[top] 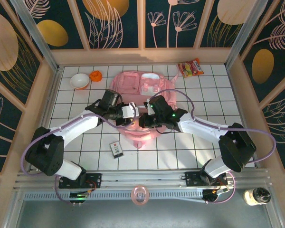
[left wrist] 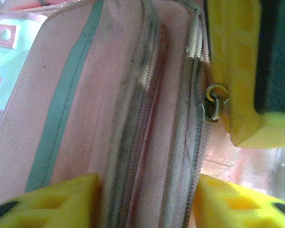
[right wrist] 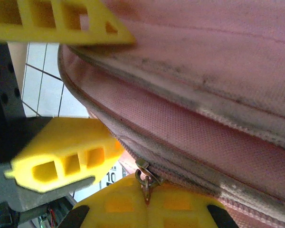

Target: Pack the student bag

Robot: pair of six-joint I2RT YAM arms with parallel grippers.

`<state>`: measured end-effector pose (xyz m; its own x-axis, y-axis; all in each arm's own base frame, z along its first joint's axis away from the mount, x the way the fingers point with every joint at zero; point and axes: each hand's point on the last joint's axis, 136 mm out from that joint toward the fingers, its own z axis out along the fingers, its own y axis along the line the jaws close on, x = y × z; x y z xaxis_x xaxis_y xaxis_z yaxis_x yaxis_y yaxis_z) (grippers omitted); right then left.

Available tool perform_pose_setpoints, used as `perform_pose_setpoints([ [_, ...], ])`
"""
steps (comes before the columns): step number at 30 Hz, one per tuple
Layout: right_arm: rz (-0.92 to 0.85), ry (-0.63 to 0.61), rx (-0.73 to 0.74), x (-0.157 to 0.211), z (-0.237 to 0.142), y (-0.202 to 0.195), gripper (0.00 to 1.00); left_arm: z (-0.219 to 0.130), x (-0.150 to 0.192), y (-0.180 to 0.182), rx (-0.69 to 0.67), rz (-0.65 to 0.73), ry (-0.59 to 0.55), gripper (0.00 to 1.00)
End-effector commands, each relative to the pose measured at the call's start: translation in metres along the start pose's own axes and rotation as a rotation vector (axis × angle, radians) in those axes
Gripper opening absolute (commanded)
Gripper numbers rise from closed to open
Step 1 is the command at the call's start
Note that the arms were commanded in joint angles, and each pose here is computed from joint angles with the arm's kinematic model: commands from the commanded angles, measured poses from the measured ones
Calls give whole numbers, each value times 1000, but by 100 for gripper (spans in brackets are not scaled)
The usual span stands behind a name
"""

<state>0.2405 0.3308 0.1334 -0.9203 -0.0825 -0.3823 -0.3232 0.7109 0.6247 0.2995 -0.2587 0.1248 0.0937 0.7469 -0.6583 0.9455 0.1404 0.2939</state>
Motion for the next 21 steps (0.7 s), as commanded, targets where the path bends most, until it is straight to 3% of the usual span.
perform_pose_setpoints([
  [1, -28, -56, -29, -13, -18, 5, 0, -2, 6, 18, -96, 92, 49, 24],
  [5, 16, -56, 70, -10, -39, -38, 0, -9, 18, 20, -147, 128, 100, 0],
  [11, 40, -59, 190, -14, -66, -96, 0, -20, 23, 16, -152, 110, 93, 0],
  [16, 15, -66, 160, -24, -67, -90, 0, -30, 12, 10, -122, 83, 51, 0],
  [19, -20, -80, 104, -29, -64, -71, 0, -37, -13, -1, -56, 74, -36, 48],
  [21, -28, -98, 68, -33, -64, -62, 0, -41, -32, -1, -65, 73, -81, 64],
])
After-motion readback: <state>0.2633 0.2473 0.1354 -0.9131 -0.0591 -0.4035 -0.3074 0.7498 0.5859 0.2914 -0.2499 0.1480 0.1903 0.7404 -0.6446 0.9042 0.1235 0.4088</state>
